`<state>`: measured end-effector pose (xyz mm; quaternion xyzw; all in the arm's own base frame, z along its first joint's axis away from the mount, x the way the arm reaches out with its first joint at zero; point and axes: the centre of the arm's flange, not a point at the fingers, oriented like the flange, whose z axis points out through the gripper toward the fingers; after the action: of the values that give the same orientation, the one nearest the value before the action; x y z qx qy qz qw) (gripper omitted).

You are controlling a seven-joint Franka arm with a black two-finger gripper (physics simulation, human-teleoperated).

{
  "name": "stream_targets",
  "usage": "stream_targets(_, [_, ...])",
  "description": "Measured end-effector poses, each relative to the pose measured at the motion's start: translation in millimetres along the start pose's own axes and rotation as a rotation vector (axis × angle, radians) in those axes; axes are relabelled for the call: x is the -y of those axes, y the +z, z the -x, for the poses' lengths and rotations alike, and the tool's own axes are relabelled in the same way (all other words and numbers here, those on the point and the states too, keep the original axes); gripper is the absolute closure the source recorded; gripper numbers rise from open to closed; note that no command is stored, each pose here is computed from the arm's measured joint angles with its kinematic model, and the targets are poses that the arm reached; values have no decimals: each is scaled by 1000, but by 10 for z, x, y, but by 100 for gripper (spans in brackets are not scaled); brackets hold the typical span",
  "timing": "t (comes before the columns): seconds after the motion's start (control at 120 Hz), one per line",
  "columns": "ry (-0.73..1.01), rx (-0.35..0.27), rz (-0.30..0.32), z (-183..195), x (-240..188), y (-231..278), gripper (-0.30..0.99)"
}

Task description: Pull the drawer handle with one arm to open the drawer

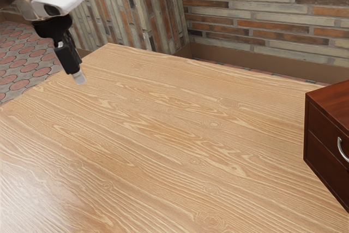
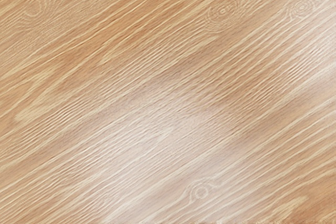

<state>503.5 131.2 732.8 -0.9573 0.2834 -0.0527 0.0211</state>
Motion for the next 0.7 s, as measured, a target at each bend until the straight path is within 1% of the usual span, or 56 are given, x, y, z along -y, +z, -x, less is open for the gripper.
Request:
stream_targets(0.167, [74,3,6,-51,-57,8,0])
stream_targets(0.45, [356,-25,-47,-235,-118,-11,0])
stream_targets(0.583, [485,2,-37,-344,-171,259,0])
stream_targets(0.7, [614,9,-17,-462,-358,500,0])
